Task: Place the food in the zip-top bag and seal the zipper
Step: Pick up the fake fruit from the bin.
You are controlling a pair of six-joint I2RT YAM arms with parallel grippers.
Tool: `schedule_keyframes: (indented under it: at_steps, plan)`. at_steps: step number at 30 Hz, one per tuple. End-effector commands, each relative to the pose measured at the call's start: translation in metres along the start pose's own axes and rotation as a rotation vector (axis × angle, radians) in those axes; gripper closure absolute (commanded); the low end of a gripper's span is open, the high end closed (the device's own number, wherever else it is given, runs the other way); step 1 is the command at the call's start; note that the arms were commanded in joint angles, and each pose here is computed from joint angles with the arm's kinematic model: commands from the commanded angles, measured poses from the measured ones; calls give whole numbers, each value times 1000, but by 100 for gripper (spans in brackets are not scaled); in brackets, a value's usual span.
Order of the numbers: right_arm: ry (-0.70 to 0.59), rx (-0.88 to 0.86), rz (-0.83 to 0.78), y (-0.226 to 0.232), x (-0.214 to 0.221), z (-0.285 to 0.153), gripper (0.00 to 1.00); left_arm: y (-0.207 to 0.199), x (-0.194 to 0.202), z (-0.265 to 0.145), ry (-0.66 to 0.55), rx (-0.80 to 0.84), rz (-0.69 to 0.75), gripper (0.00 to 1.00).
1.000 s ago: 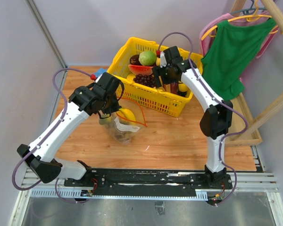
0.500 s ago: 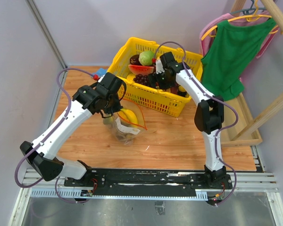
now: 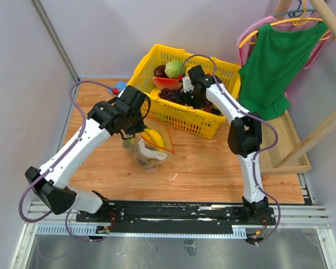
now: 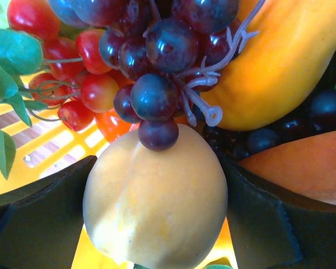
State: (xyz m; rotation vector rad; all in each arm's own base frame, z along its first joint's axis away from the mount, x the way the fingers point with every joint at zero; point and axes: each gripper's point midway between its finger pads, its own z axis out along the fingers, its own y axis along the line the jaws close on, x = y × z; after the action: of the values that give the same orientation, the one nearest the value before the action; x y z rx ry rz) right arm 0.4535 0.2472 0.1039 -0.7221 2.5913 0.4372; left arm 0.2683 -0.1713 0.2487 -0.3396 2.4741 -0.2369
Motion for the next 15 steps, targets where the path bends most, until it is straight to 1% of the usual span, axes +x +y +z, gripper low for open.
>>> schedule_keyframes:
  at_steps: [1, 6, 9, 12, 15]
  plan:
    - [132, 52, 15, -18, 31, -4, 15, -2, -5, 4, -11, 4, -7, 100]
    - [48, 78, 4, -15, 11, -36, 33, -2, -5, 4, -13, 10, -9, 100]
    - [-6, 117, 5, -17, -1, -57, 41, -3, -5, 3, -14, 16, -11, 100]
    - [-52, 182, 6, -22, -9, -80, 44, -5, -5, 2, -14, 31, -12, 100]
    - [-90, 276, 13, -34, -14, -102, 46, -7, -4, 1, -13, 49, -14, 100]
